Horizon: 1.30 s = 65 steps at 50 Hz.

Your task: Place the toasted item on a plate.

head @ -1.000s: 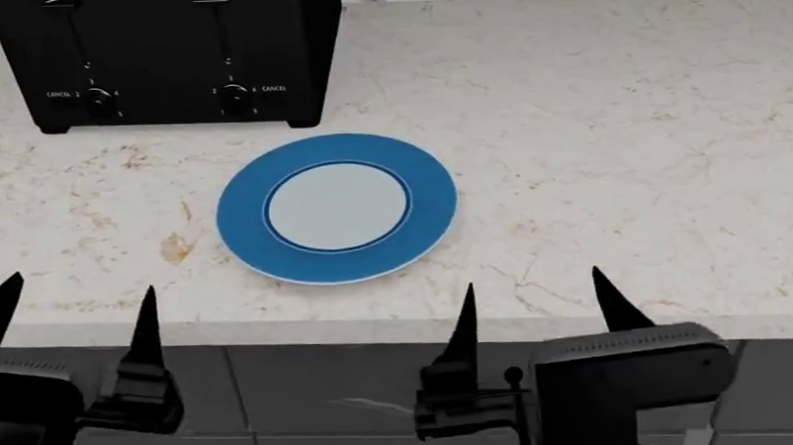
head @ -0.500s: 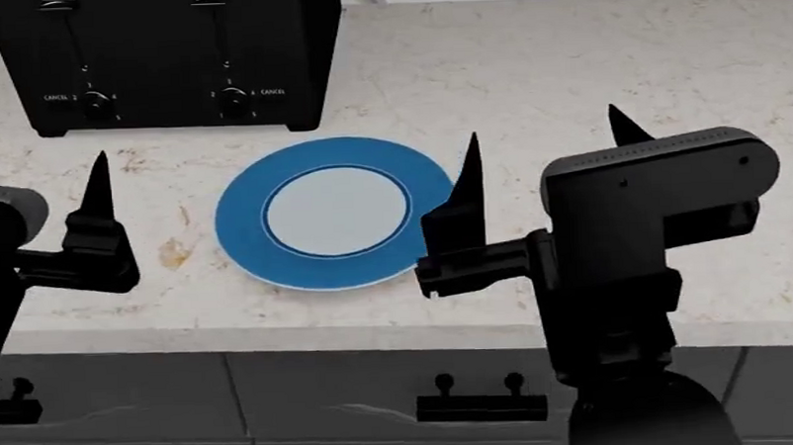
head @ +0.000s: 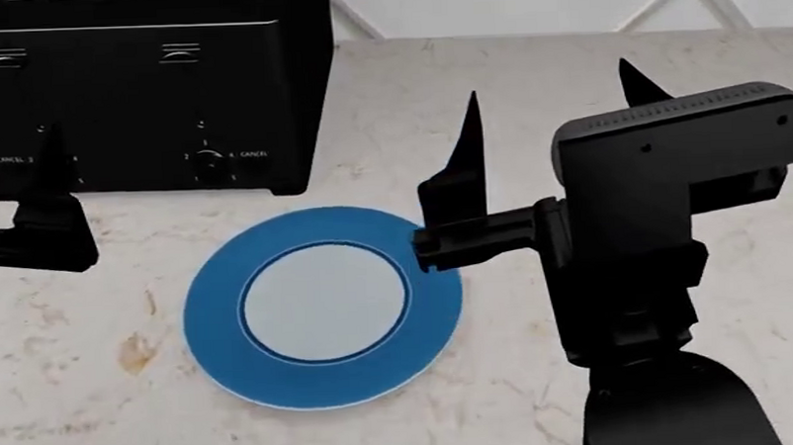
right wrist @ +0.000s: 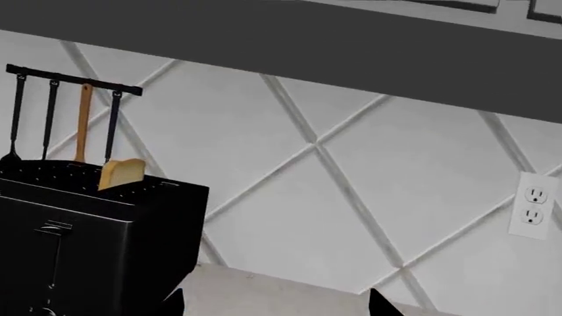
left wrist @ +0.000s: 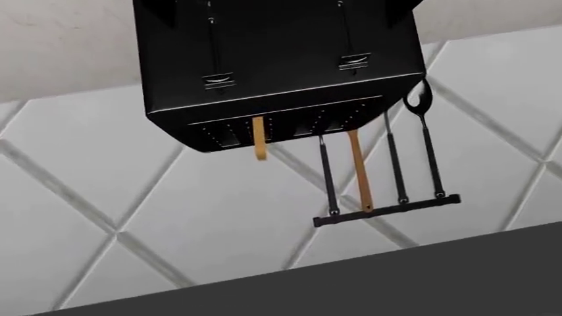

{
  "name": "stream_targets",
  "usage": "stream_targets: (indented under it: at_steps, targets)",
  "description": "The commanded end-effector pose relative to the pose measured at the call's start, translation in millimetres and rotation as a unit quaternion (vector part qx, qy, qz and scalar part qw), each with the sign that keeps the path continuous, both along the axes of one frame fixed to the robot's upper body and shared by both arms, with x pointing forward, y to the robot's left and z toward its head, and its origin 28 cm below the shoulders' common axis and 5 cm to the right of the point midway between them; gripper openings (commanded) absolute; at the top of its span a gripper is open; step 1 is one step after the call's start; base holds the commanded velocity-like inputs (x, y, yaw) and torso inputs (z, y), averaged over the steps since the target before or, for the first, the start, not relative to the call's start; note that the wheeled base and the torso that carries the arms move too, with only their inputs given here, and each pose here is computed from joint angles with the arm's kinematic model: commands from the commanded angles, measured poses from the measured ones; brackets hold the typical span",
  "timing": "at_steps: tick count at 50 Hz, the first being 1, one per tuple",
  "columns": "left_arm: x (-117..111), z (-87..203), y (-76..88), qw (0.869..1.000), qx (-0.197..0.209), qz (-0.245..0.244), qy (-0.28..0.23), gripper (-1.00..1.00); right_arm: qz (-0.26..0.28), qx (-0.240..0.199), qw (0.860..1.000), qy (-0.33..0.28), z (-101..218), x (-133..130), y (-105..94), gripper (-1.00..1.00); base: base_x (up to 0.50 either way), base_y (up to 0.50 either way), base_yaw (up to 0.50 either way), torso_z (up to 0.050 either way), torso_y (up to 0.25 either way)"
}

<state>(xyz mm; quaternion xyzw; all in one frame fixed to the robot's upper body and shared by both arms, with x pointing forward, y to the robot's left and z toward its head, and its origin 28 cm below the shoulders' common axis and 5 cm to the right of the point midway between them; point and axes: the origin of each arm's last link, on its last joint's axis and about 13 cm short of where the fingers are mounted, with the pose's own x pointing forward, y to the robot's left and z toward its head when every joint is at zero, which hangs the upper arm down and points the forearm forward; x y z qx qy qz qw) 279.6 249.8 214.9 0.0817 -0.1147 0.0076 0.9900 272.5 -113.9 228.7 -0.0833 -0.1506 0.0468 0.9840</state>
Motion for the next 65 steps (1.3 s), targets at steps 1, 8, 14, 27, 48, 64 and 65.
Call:
stream_targets:
  at_steps: [1,8,14,27,48,64,65]
  targets:
    - [-5.2,4.0,2.5,1.0,0.001,0.004,-0.004,1.0,0.003,-0.004,1.0,-0.002,2.1,-2.3,0.5,1.0,0.37,0.0,0.0,0.0,0.0]
    - [-7.6,4.8,4.2,1.0,0.002,0.006,-0.006,1.0,0.005,-0.003,1.0,-0.003,1.9,-2.0,1.3,1.0,0.27,0.0,0.0,0.0,0.0]
    - [-8.9,3.1,4.5,1.0,0.004,0.007,-0.004,1.0,0.006,-0.005,1.0,-0.004,1.9,-2.6,1.4,1.0,0.23,0.0,0.0,0.0,0.0]
    - [-10.8,9.1,5.3,1.0,0.005,0.009,-0.009,1.0,0.007,-0.002,1.0,-0.006,2.9,-1.5,1.8,1.0,0.23,0.03,0.0,0.0,0.001]
    - [-13.7,26.5,2.6,1.0,0.009,0.002,-0.027,1.0,0.007,-0.001,1.0,-0.005,1.4,-3.4,1.7,1.0,0.21,0.03,0.0,0.0,0.0]
    - [-16.7,34.2,0.3,0.999,0.022,-0.006,-0.031,1.0,0.008,0.0,1.0,-0.005,-0.1,-2.7,1.5,1.0,0.2,0.03,0.0,0.0,0.001]
    - [-16.7,35.3,0.2,0.999,0.023,-0.005,-0.032,1.0,0.009,0.001,1.0,-0.005,0.0,-2.4,1.8,1.0,0.18,0.03,0.0,0.0,0.0]
